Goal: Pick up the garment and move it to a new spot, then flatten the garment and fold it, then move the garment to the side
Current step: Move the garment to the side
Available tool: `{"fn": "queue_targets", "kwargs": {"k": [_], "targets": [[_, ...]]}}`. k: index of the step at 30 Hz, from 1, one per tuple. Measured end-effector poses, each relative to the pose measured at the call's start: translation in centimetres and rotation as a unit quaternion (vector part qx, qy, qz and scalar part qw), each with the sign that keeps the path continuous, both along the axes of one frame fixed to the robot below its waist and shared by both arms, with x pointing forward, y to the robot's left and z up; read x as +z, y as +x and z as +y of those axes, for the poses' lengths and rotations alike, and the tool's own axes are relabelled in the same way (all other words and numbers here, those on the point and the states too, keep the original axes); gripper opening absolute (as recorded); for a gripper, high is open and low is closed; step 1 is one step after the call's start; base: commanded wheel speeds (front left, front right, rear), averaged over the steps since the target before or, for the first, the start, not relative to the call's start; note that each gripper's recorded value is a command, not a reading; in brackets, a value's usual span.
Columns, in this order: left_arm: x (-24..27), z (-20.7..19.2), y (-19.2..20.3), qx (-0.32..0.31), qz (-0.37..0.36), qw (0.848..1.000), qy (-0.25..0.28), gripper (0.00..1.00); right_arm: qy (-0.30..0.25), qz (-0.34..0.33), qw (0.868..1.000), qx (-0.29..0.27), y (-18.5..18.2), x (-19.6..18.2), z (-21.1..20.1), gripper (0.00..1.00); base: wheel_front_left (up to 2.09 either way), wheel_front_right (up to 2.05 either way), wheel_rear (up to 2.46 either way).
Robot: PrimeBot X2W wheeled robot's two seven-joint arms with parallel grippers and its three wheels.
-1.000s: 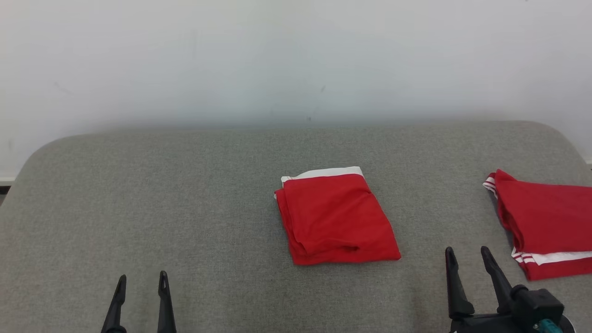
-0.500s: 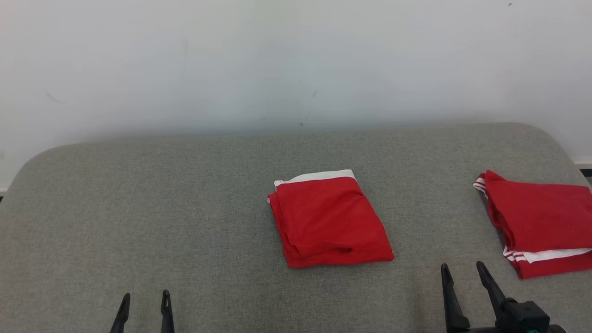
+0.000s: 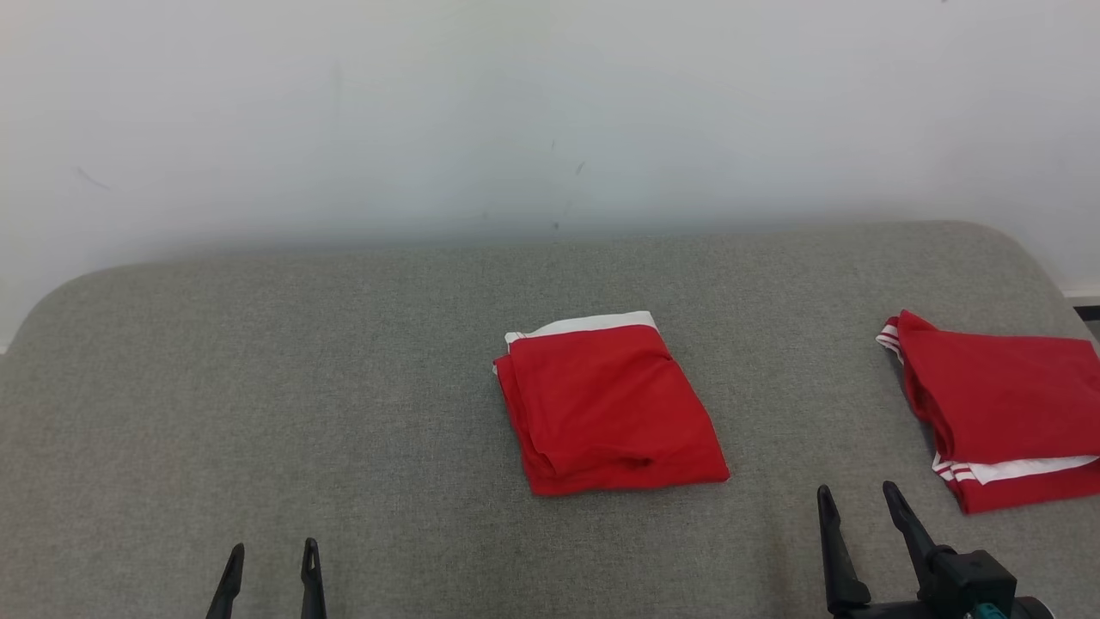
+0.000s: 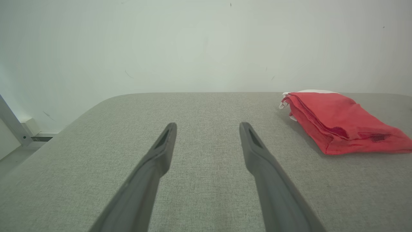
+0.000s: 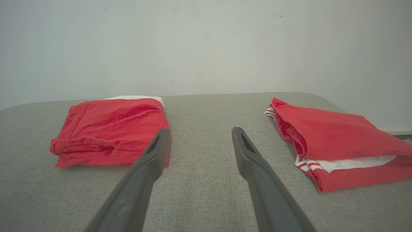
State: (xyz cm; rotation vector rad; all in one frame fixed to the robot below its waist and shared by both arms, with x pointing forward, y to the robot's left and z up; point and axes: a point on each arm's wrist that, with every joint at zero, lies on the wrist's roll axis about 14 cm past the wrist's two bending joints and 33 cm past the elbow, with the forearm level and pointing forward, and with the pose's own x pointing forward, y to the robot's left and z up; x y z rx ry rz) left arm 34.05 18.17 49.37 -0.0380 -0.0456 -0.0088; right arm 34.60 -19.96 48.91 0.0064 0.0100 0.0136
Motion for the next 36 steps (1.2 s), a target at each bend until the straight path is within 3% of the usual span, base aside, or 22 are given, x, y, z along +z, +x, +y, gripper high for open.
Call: {"fn": "queue_targets", "kwargs": {"k": [13,21,29,36], "targets": [[-0.1,0.0,-0.1,0.001,0.002,1.0,0.001,1.0,-0.003,0.009,1.0,0.013,1.0,0.6,0.8,1.0,0.0,0.0,0.0],[0.0,0.0,0.1,0.006,0.001,1.0,-0.004,1.0,-0.031,0.065,0.996,0.056,5.5,2.7,2.0,1.0,0.0,0.0,0.0],[0.3,0.4,0.5,0.019,-0.004,1.0,-0.011,1.0,-0.066,0.231,0.967,0.083,10.0,1.8,1.7,1.0,0.0,0.0,0.0],[-0.3,1.6,0.5,0.044,0.008,0.999,-0.014,1.0,-0.068,0.344,0.931,0.096,12.6,-1.4,2.7,1.0,0.0,0.0,0.0]]}}
